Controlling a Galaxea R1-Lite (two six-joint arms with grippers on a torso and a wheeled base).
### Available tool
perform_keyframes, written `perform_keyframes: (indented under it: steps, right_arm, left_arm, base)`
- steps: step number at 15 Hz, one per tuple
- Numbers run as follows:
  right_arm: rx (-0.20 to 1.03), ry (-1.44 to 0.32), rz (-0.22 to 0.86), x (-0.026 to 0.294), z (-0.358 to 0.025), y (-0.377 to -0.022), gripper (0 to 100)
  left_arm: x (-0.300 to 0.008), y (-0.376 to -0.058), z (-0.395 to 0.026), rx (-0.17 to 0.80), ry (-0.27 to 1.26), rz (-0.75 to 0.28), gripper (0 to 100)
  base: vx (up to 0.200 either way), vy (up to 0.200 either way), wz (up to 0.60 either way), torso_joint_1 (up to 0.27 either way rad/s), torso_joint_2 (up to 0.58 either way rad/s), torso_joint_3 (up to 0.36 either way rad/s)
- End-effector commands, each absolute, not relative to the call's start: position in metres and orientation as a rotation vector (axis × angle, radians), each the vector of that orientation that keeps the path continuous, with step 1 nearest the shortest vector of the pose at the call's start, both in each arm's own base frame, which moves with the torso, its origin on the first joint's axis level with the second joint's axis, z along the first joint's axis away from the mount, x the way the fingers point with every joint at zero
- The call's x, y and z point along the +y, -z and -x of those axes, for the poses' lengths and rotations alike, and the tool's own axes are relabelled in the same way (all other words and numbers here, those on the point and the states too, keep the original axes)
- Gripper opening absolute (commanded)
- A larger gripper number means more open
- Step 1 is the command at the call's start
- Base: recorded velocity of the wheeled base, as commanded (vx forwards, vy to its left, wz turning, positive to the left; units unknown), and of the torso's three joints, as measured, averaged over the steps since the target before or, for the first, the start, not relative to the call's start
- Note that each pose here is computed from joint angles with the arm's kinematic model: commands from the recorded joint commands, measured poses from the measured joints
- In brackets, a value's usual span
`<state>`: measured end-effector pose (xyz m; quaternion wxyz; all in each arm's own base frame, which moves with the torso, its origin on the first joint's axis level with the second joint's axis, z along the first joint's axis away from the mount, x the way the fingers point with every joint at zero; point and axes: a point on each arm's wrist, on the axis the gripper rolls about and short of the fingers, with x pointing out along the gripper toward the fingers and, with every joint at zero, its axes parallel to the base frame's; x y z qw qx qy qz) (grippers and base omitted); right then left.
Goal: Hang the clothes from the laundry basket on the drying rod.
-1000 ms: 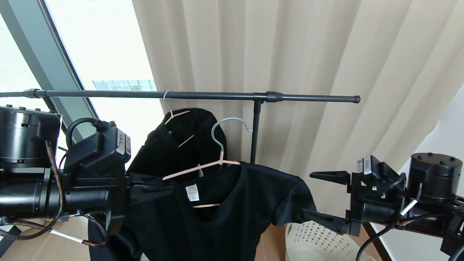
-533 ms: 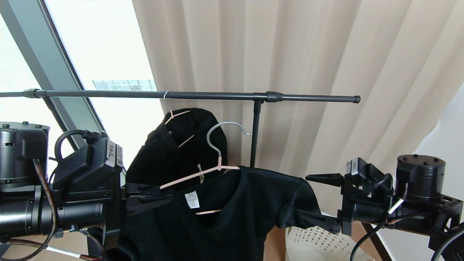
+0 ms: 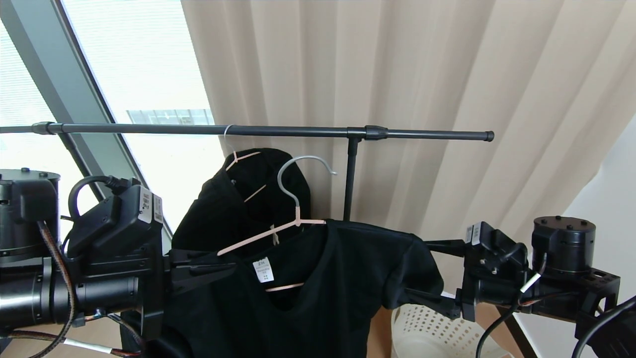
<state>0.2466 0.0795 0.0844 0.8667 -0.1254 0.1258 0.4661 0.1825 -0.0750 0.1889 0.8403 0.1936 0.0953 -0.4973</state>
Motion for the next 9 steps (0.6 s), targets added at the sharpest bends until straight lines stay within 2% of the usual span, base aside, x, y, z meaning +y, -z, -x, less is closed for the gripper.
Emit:
perform_keyframes:
  steps: [1, 3, 4, 9]
  right_arm:
    - [0.278, -0.965, 0.263, 0.078, -0.250, -0.080, 100]
    - [0.293, -0.926, 0.271, 0.078, -0.253, -0.077, 100]
    - [0.294, -0.910, 0.276, 0.078, -0.255, -0.078, 0]
    - [0.227, -0.839, 0.284, 0.064, -0.254, -0.097, 0]
  left_arm:
    - [-0.075, -0.188, -0.183, 0.206, 1.051, -0.407, 0]
    - [-0.074, -0.188, -0.181, 0.204, 1.051, -0.407, 0]
    - [-0.074, -0.189, -0.180, 0.201, 1.050, -0.408, 0]
    - [-0.074, -0.185, -0.179, 0.215, 1.051, -0.403, 0]
  base:
    - [0.000, 0.000, 0.00, 0.000, 0.00, 0.000]
    - [0.000, 0.000, 0.00, 0.000, 0.00, 0.000]
    - [0.000, 0.000, 0.00, 0.000, 0.00, 0.000]
    - [0.000, 0.000, 0.00, 0.000, 0.00, 0.000]
